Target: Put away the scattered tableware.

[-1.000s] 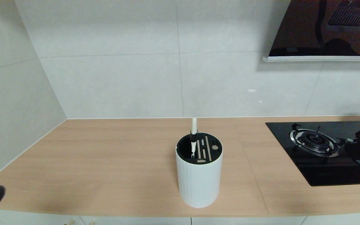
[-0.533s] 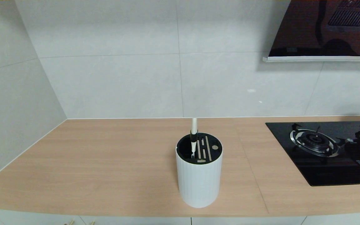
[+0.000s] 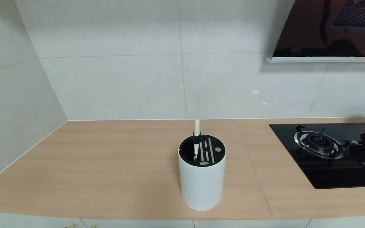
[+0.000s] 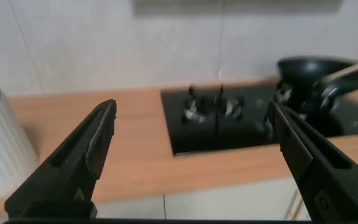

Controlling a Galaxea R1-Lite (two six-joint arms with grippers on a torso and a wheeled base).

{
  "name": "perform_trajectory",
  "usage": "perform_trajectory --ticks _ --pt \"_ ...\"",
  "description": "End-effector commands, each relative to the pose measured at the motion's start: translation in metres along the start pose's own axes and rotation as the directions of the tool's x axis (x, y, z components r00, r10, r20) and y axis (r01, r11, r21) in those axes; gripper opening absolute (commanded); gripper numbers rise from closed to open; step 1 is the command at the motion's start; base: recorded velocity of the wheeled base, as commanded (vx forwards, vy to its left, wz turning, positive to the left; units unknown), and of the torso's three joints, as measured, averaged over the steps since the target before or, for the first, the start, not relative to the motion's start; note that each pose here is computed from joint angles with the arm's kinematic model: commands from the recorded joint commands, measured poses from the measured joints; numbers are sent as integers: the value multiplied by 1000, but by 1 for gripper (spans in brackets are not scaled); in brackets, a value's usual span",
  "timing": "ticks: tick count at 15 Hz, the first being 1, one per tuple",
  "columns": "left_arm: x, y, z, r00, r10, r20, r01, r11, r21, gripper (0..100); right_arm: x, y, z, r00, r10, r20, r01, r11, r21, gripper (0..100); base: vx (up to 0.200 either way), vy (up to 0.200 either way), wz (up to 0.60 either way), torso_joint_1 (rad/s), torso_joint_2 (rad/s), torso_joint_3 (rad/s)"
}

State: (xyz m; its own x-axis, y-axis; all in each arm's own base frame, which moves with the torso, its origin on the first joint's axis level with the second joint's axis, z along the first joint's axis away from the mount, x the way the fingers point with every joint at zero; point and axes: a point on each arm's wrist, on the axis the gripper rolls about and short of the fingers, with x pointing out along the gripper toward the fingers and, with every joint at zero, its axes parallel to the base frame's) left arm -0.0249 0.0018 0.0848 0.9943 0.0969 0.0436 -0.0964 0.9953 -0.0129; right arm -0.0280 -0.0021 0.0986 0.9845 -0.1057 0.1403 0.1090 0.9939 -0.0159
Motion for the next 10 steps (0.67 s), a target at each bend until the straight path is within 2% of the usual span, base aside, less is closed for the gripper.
perform_trajectory --ticks 1,2,3,4,7,10 --pt "2 -1 -8 999 -40 -33 40 999 6 100 3 1 -15 998 34 -57 -33 999 11 100 0 0 0 0 0 0" --pt "2 -2 -9 993 -110 -48 112 993 35 100 2 2 -20 994 47 -103 -46 999 14 100 0 0 0 0 0 0" --pt "2 -2 -9 991 -122 -57 125 991 48 100 2 2 -24 987 51 -150 -50 999 12 100 0 0 0 0 0 0" --pt "2 -2 -9 991 -124 -53 126 991 53 100 1 2 -24 987 59 -147 -57 998 14 100 0 0 0 0 0 0" --pt "2 -2 -10 991 -121 -49 122 992 29 100 2 2 -24 987 66 -145 -64 998 17 100 0 0 0 0 0 0" --pt "2 -2 -10 991 -121 -49 122 992 26 100 2 2 -24 987 66 -145 -64 998 19 100 0 0 0 0 0 0"
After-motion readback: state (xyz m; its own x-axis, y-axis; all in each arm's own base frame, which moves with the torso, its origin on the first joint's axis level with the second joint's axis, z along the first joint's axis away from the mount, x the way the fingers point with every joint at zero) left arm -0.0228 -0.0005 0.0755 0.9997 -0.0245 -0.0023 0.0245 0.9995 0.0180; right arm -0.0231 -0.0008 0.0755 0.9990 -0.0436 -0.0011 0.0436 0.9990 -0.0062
